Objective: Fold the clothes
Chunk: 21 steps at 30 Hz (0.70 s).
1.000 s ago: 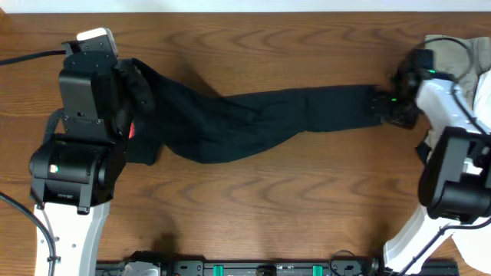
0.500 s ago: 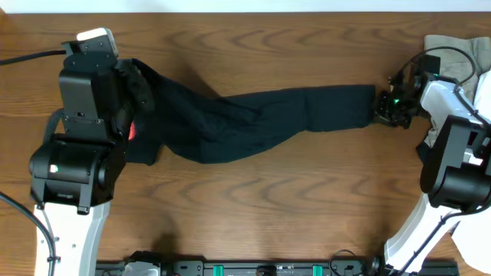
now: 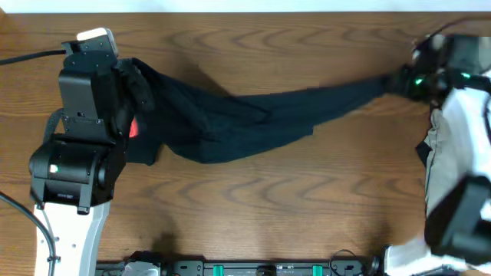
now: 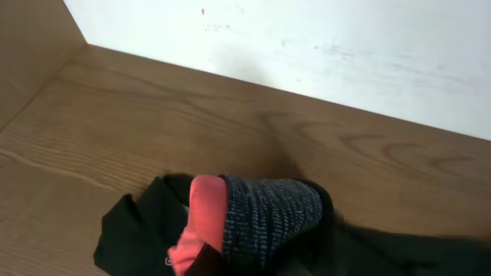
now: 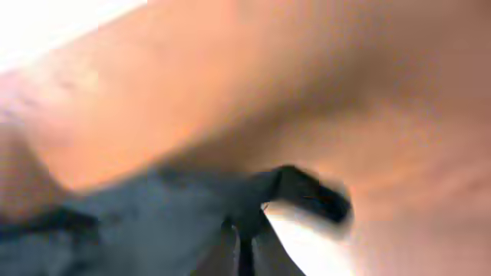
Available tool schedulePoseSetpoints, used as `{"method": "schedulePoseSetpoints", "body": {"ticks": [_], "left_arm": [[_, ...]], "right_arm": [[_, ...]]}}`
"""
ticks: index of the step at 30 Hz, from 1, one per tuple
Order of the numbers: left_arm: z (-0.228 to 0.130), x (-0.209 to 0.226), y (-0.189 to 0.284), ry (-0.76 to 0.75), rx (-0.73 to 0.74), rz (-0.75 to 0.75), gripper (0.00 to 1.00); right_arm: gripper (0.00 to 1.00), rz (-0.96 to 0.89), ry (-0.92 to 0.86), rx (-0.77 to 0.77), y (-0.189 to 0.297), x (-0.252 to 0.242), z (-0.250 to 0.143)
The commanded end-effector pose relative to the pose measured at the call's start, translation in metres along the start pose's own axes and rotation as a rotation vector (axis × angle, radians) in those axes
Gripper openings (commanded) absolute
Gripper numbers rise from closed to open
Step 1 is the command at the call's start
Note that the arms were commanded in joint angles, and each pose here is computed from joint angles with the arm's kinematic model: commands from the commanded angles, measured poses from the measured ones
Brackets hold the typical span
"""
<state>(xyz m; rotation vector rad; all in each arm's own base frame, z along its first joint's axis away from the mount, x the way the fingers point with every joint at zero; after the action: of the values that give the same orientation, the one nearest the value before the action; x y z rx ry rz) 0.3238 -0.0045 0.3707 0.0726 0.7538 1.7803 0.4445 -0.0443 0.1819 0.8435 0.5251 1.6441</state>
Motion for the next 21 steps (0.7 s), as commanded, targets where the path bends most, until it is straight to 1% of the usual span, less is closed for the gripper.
{"method": "schedulePoseSetpoints", "body": {"ticks": [1,5,8,11,14,17,18,19,20,21], "left_arm": [[0.018,-0.001,0.013,0.006,-0.064,-0.008,0.06],[0.021,-0.003,0.013,0.01,-0.076,-0.016,0.06],[0.022,-0.004,0.013,0.012,-0.083,-0.02,0.06],[0.023,-0.005,0.01,0.013,-0.084,-0.021,0.07],[0.02,-0.006,0.006,0.009,-0.069,-0.021,0.06],[0.015,-0.011,0.0,0.004,-0.04,-0.04,0.06],[0.014,-0.012,-0.003,0.002,-0.033,-0.038,0.06],[0.014,-0.012,-0.004,0.001,-0.03,-0.037,0.06],[0.013,-0.012,-0.006,0.0,-0.028,-0.035,0.06],[0.013,-0.012,-0.006,-0.001,-0.026,-0.034,0.06]], "right_arm": [[0.08,0.04,0.051,-0.126,0.022,0.017,0.031],[0.07,0.051,0.072,-0.193,0.013,0.023,0.048],[0.04,0.061,0.105,-0.242,-0.004,0.024,0.061],[0.06,0.069,0.124,-0.323,-0.018,0.02,0.079],[0.07,0.109,0.082,-0.34,-0.026,0.021,0.082],[0.04,0.29,0.069,-0.245,-0.035,0.049,0.059],[0.05,0.352,0.065,-0.159,-0.042,0.064,0.038],[0.05,0.369,0.072,-0.126,-0.044,0.07,0.03],[0.07,0.391,0.094,-0.056,-0.048,0.082,0.012],[0.07,0.408,0.118,-0.009,-0.05,0.092,0.0]]}}
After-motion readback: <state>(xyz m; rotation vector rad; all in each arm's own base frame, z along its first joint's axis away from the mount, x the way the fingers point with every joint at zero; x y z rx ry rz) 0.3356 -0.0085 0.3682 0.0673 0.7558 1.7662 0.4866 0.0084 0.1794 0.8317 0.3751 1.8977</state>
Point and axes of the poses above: each gripper's point midway between its finger pads, its own y axis back along the fingers, its own x axis along the line the jaws close on, z = x × y, the point moved 1 cm from there along y, back along the fingers, and after that the axes turned 15 degrees about y, right-handed, at the moved point
